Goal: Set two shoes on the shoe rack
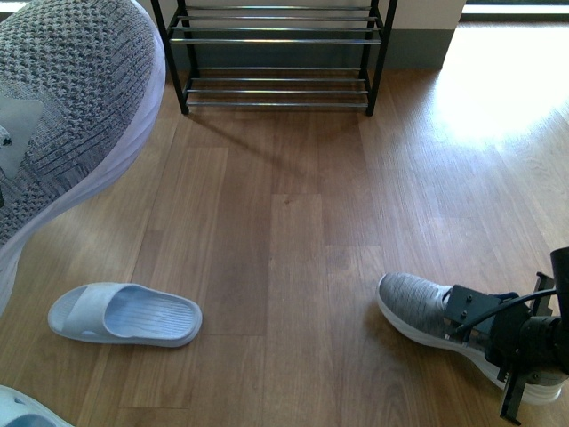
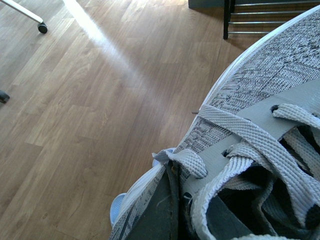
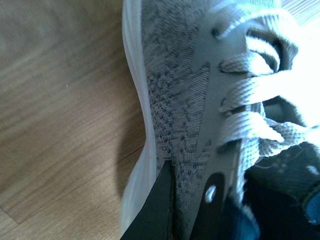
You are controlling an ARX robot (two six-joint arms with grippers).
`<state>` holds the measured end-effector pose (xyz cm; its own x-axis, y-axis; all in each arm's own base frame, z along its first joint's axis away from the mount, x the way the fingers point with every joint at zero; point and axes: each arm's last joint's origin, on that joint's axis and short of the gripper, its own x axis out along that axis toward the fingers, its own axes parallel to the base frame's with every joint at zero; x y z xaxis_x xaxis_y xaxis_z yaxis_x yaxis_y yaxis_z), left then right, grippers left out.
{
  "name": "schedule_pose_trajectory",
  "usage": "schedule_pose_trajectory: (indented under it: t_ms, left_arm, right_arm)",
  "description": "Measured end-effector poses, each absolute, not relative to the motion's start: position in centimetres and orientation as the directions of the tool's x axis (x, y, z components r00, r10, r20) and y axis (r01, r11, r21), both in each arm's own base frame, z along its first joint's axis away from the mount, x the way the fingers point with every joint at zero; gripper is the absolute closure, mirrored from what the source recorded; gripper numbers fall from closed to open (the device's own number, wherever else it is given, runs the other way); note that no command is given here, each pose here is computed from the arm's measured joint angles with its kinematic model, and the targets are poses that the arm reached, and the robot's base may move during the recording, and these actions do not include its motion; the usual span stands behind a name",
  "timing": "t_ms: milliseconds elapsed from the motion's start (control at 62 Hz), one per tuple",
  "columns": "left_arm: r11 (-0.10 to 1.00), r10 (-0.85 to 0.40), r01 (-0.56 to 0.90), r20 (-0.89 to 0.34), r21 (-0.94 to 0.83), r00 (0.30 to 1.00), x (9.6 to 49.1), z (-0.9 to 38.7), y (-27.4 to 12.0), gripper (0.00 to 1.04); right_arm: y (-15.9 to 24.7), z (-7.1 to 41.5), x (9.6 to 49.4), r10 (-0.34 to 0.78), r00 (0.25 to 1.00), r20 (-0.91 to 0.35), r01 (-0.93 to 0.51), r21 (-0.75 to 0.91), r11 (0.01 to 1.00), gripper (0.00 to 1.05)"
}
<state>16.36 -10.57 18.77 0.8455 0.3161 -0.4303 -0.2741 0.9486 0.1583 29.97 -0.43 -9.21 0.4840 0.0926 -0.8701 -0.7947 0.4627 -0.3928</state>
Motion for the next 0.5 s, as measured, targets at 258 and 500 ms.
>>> schedule_pose_trajectory:
  t_ms: [258, 500]
  left_arm:
    - [0.949, 0.316, -0.274, -0.430, 0.158, 0.846, 16.4, 18.8, -10.6, 1.03]
    - [0.949, 0.316, -0.274, -0.430, 0.158, 0.846, 16.4, 18.8, -10.6, 1.03]
  right_arm:
    - [1.2, 4.8, 26.9, 0.303, 0.703, -0.644, -0.666, -0.447, 0.597, 1.03]
    - [0.4, 14.2, 22.1, 0.373, 0.843, -0.389, -0.527, -0.450, 0.721, 1.03]
